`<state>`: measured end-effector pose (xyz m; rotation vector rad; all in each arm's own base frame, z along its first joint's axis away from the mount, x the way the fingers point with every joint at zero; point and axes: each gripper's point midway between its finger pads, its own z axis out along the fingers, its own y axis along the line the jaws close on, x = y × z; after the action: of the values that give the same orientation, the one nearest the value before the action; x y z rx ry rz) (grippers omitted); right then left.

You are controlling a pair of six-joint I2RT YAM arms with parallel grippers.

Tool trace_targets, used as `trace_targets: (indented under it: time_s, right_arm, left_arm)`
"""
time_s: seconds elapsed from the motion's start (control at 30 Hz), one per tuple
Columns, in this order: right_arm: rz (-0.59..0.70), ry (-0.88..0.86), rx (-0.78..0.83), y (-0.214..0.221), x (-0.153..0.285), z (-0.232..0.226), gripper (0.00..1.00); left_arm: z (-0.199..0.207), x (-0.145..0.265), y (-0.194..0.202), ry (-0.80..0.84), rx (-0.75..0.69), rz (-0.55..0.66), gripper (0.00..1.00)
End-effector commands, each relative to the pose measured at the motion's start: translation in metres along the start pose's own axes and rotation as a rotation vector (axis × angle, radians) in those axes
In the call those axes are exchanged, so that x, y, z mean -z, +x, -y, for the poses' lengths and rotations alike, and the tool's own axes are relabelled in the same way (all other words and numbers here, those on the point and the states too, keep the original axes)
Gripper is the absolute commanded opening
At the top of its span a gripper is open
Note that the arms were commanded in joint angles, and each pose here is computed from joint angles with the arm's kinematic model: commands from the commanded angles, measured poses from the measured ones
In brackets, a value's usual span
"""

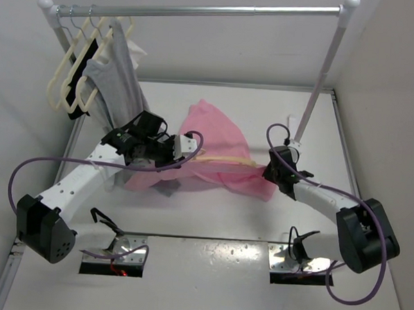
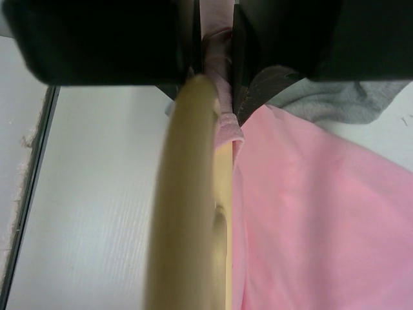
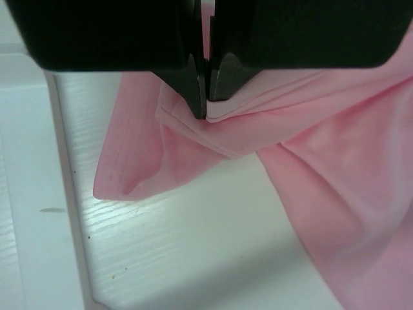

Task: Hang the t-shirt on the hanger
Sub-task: Place tshirt on hanger

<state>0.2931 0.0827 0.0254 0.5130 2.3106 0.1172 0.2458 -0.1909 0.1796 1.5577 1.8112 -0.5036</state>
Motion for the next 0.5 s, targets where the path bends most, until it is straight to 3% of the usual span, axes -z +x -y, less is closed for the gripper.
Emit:
trace_targets:
  time_s: [0.0, 0.3, 0.47]
  right_arm:
    - [0.018, 0.19, -0.022, -0.01, -0.008, 0.05, 0.0]
    - [-0.008, 0.187, -0.056, 0.006, -0.001, 0.071, 0.0]
    - [-0.005, 0.185, -0.057, 0.009, 0.005, 0.074, 0.0]
  left_arm:
    - [0.003, 0.018, 0.006, -0.021, -0.037, -0.04, 0.0]
    - [-0.032, 0.016, 0.01, -0.134, 0.179, -0.047, 0.0]
    - [-0.035, 0.013, 0.003, -0.116, 0.203, -0.014, 0.0]
